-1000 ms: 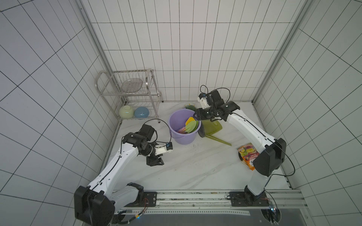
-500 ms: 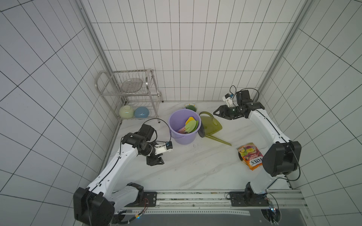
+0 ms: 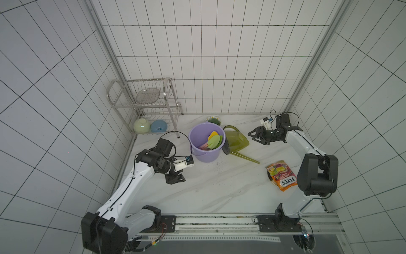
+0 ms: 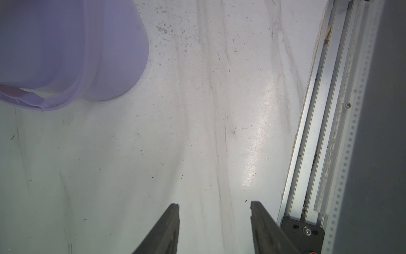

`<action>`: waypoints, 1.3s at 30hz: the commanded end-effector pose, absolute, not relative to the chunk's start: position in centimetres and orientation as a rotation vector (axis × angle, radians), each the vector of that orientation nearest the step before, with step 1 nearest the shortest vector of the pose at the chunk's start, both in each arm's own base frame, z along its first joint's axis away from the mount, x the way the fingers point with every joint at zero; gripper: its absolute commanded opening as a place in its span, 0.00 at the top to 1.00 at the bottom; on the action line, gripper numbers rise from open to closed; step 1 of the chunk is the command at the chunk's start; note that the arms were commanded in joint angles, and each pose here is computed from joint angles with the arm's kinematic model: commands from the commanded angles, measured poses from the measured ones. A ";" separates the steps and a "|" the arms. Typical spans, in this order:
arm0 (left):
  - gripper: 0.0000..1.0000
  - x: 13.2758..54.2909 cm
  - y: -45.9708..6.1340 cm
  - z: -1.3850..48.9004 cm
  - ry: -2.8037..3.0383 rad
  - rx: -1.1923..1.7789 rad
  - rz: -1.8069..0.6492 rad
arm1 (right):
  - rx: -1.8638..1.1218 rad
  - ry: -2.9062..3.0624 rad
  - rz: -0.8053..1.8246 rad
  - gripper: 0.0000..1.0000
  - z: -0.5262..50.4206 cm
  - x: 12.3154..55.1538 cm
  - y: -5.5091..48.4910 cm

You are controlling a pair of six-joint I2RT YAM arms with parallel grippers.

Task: Organize the gardening tools
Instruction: Adjust the gardening tool at the center of the board.

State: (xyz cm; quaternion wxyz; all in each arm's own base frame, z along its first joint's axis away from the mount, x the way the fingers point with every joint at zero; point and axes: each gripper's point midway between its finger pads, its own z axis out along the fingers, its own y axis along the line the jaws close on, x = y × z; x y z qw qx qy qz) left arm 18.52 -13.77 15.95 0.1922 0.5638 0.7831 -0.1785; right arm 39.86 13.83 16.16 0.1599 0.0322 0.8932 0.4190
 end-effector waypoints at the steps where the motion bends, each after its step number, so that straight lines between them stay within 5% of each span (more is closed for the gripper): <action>1: 0.46 19.9 -14.4 17.3 2.157 1.530 -0.482 | 0.085 2.547 1.206 0.44 15.4 40.2 14.0; 11: 0.46 19.6 -14.3 16.8 2.169 1.535 -0.491 | -0.005 2.590 1.155 0.42 12.8 41.8 13.5; 20: 0.46 19.4 -14.4 16.4 2.169 1.549 -0.501 | -0.141 2.611 1.309 0.27 11.8 43.9 13.5; 39: 0.47 19.0 -15.2 15.9 2.167 1.546 -0.583 | -0.155 2.413 1.812 0.25 10.5 46.8 15.2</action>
